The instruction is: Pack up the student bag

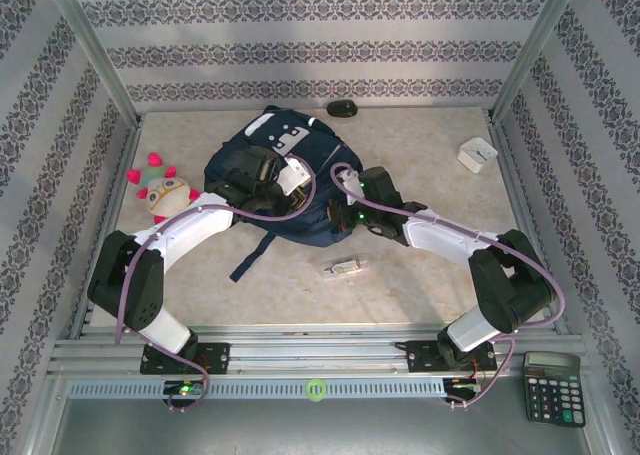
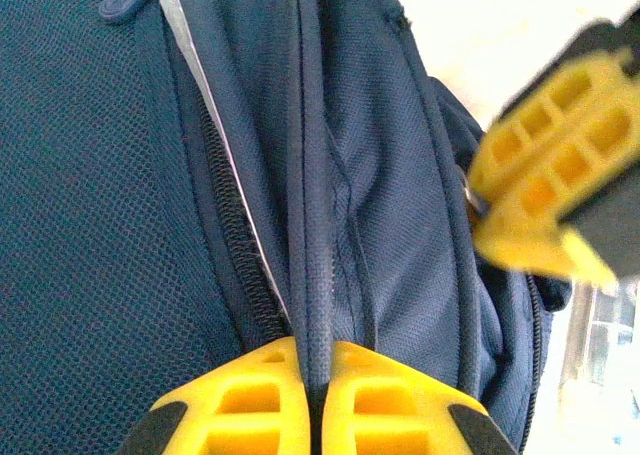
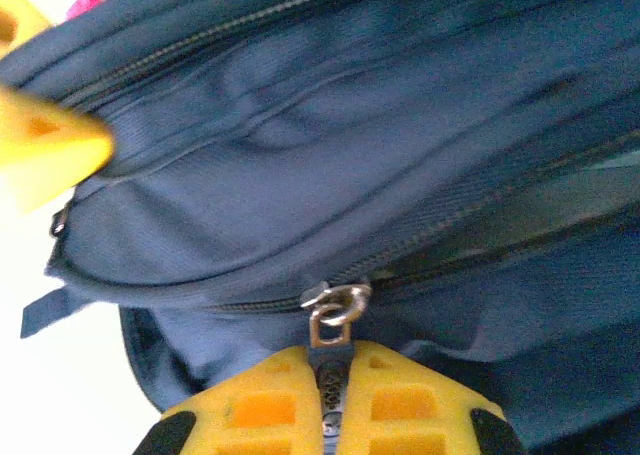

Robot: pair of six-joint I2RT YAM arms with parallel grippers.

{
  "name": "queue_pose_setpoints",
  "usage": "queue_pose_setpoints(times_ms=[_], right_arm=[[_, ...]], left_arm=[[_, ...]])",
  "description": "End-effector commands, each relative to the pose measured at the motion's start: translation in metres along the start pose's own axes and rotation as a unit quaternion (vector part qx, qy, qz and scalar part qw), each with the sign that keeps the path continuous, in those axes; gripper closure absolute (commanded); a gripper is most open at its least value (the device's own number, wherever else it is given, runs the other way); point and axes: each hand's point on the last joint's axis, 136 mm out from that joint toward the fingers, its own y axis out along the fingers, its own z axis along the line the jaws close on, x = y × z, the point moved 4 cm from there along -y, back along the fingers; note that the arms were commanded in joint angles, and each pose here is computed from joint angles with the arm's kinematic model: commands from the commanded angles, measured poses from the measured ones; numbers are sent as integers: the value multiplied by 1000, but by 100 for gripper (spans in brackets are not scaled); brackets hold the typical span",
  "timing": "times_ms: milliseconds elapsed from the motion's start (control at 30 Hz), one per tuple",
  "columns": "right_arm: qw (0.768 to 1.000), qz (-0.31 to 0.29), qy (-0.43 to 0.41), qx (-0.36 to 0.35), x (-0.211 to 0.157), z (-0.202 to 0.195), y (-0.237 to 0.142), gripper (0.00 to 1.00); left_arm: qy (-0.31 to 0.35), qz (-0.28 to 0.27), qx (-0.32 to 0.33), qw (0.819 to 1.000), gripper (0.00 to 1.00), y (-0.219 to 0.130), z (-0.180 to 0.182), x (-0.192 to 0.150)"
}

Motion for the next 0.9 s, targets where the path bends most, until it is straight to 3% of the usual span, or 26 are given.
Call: queue_pose_setpoints(times_ms=[0,367,500,567,700,767,867], right_arm=[[999,-7,24,-42,1,-29,-15,100],[998,-1,29,-52,10,-72,-21,100],[1000,-1,6,-12,14,-59,-22,100],[1000,2,-9,10,10,-43,-21,100],[999,10,-28,32,-2,-19,-18,100],[999,12,-32,34,-5,-13,-17,100],[999,12,-32,35,-8,-8,-16,100]], left_arm=[[45,-37,3,998,100,-28,6,24],[91,-31,-46,994,100,-52,8,-4],[122,-3,-52,991,99,-60,10,-30],[134,25,-30,990,87,-59,17,-41],[108,7,-20,994,42,-62,16,-22],[96,-2,2,995,32,-56,8,-3],[129,-13,34,991,23,-35,-21,19]])
